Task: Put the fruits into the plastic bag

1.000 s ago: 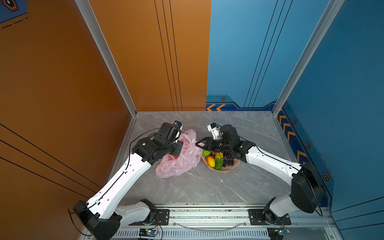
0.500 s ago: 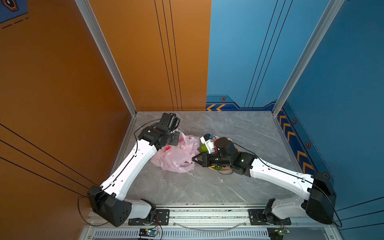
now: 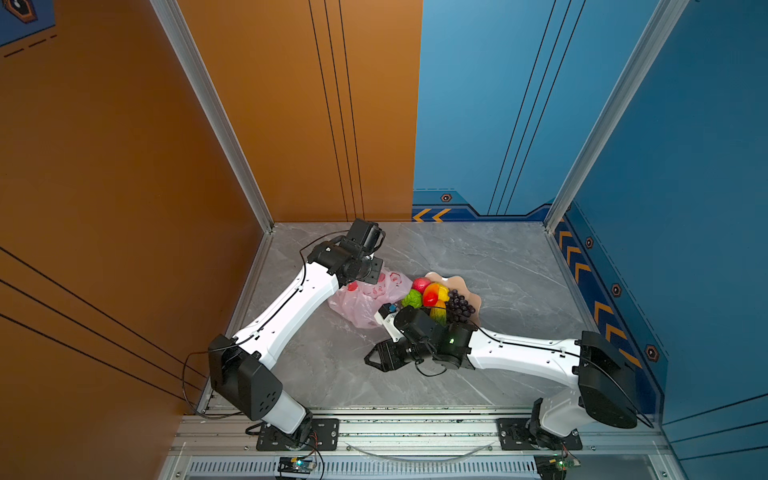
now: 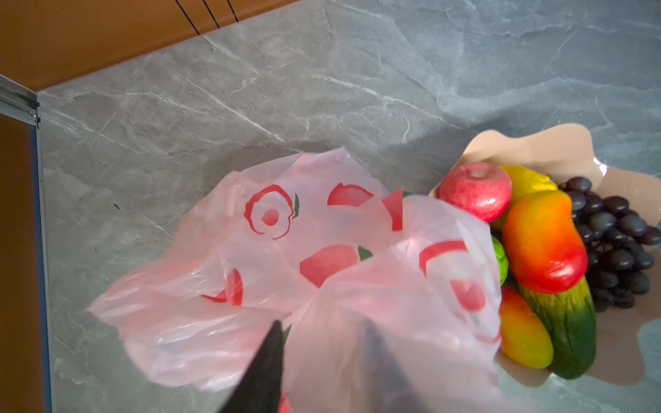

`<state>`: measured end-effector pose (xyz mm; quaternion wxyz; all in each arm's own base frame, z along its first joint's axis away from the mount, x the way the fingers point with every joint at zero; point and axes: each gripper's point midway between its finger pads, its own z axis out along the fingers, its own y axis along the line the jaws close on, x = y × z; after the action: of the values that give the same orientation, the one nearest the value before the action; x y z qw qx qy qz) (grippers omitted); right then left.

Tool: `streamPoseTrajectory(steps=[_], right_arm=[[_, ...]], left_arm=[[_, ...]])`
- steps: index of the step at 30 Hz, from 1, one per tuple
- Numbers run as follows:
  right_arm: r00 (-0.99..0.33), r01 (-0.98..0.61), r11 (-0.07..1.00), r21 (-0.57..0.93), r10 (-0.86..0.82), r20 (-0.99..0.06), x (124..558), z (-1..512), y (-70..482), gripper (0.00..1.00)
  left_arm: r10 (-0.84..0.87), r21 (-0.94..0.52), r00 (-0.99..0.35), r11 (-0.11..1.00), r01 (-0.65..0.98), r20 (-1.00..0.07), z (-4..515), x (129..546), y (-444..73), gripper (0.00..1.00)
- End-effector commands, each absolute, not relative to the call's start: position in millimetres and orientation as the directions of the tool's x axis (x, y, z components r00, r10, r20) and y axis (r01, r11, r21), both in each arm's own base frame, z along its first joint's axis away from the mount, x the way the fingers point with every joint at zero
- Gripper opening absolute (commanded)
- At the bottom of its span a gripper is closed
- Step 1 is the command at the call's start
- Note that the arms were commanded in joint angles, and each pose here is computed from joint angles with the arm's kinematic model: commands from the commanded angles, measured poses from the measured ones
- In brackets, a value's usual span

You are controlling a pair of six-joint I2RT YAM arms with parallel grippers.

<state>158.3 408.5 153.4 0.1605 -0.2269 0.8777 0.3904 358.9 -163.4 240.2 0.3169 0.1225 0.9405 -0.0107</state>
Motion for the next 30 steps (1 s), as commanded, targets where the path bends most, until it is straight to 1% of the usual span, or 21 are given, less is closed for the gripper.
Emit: streamPoseTrajectory(steps=[1,3,4,8,10,11,12,13,15,17,22,27,30], right_arm=[[-0.821,-0.542,0.611,0.577,-0.239,-0.519,173,193,381,0.67],[-0.814,-0.536,0.640,0.550,-0.219,-0.537,181,206,360,0.72],[-0.811,-0.529,0.657,0.537,-0.205,-0.548,186,213,350,0.74],[-0.802,-0.460,0.771,0.440,-0.149,-0.578,216,220,304,0.82],[-0.801,-0.443,0.807,0.390,-0.161,-0.576,229,215,294,0.88],[-0.802,-0.448,0.815,0.367,-0.185,-0.568,234,211,294,0.91],[-0.798,-0.468,0.813,0.345,-0.221,-0.561,237,207,298,0.97],[-0.791,-0.488,0.810,0.324,-0.254,-0.557,241,204,303,1.00],[-0.775,-0.525,0.804,0.277,-0.318,-0.545,249,194,316,1.00],[-0.772,-0.532,0.810,0.246,-0.345,-0.533,259,184,328,1.00],[-0.785,-0.497,0.844,0.204,-0.337,-0.520,291,165,356,0.99],[-0.795,-0.431,0.890,0.153,-0.294,-0.531,322,150,370,0.93],[-0.805,-0.399,0.906,0.142,-0.272,-0.527,332,142,376,0.86]], left_arm=[[0.197,0.021,-0.763,0.972,0.234,-0.615,250,344,-157,0.66],[0.184,0.017,-0.752,0.974,0.225,-0.633,257,336,-152,0.74],[0.173,0.013,-0.744,0.976,0.217,-0.646,262,331,-149,0.77],[0.094,-0.031,-0.714,0.986,0.161,-0.694,283,303,-132,0.91],[0.054,-0.056,-0.716,0.990,0.128,-0.696,287,288,-123,0.92],[0.031,-0.073,-0.722,0.991,0.113,-0.691,287,279,-120,0.93],[0.017,-0.086,-0.729,0.991,0.103,-0.684,284,271,-118,0.93],[-0.001,-0.099,-0.735,0.991,0.089,-0.678,281,264,-117,0.94],[-0.028,-0.115,-0.752,0.991,0.065,-0.658,270,250,-115,0.94],[-0.048,-0.123,-0.766,0.992,0.041,-0.640,259,239,-113,0.95],[-0.114,-0.155,-0.768,0.988,-0.019,-0.631,243,221,-104,0.95],[-0.148,-0.184,-0.764,0.982,-0.039,-0.628,235,209,-97,0.95],[-0.165,-0.205,-0.768,0.978,-0.045,-0.618,230,205,-97,0.95]])
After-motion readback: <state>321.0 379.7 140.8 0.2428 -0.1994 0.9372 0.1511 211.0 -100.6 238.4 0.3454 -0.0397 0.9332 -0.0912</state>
